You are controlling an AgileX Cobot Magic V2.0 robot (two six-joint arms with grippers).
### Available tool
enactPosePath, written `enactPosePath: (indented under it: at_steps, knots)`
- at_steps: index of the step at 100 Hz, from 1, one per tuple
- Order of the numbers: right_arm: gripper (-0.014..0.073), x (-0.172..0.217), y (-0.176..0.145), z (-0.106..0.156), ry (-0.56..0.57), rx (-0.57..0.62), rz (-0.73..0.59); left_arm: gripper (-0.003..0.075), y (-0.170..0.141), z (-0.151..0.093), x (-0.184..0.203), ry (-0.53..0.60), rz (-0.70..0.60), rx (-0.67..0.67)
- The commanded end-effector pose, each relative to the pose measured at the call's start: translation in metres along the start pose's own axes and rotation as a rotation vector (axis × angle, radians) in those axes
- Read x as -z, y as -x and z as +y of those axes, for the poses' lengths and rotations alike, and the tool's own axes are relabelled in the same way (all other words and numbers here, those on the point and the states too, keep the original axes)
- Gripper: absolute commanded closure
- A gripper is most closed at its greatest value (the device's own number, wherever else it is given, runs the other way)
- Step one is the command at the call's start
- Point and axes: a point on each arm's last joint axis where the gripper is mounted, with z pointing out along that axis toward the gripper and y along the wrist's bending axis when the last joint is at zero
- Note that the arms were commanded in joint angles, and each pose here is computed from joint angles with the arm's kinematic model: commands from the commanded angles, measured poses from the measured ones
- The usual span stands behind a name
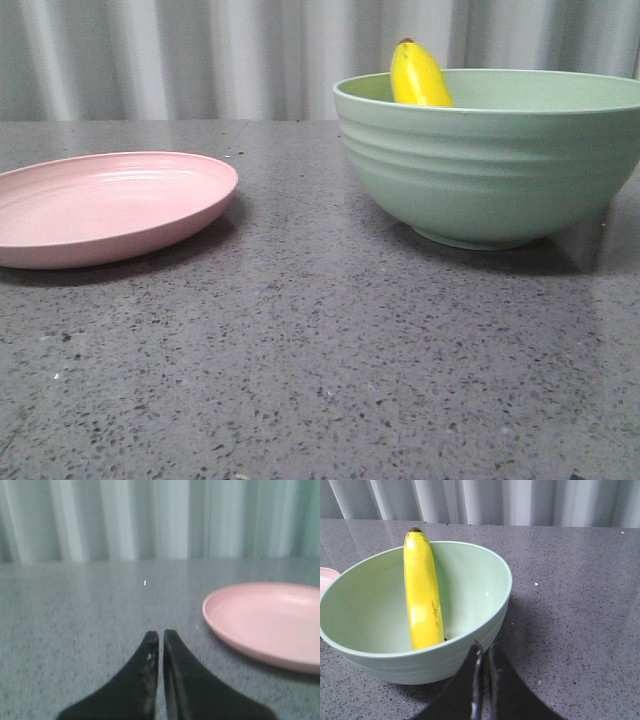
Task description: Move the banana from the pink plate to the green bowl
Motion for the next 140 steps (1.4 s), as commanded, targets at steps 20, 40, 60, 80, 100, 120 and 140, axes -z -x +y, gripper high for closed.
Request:
enactPosePath:
  at_steps: [20, 40, 60, 80, 100, 120, 140]
  knots:
    - [0.0660, 0.002, 0.015, -0.001, -0.016, 0.007, -0.093, 0.0741, -0.015, 0.002, 0.003, 0.028, 0.127, 0.010]
    - [0.0660, 0.002, 0.015, -0.001, -0.016, 0.007, -0.093, 0.0741, -0.014, 0.002, 0.003, 0.027, 0.118, 0.010]
    - [0.0660, 0.002, 0.015, -0.001, -0.016, 0.007, -0.093, 0.0741, -0.014, 0.002, 0.003, 0.027, 0.118, 0.010]
    - [0.0660, 0.003, 0.015, 0.000, -0.007, 0.009, -0.100, 0.0741, -0.014, 0.002, 0.003, 0.027, 0.118, 0.010]
    - [0.0660, 0.019, 0.016, 0.000, -0.014, 0.099, -0.213, 0.0741, -0.014, 0.002, 0.003, 0.027, 0.116, 0.010]
    - [0.0660, 0.034, -0.015, -0.009, -0.144, 0.167, -0.491, 0.0741, -0.014, 0.002, 0.002, 0.026, 0.115, 0.010]
    - [0.0660, 0.036, -0.056, -0.013, -0.246, 0.201, -0.613, 0.0741, -0.014, 0.002, 0.002, 0.026, 0.115, 0.010]
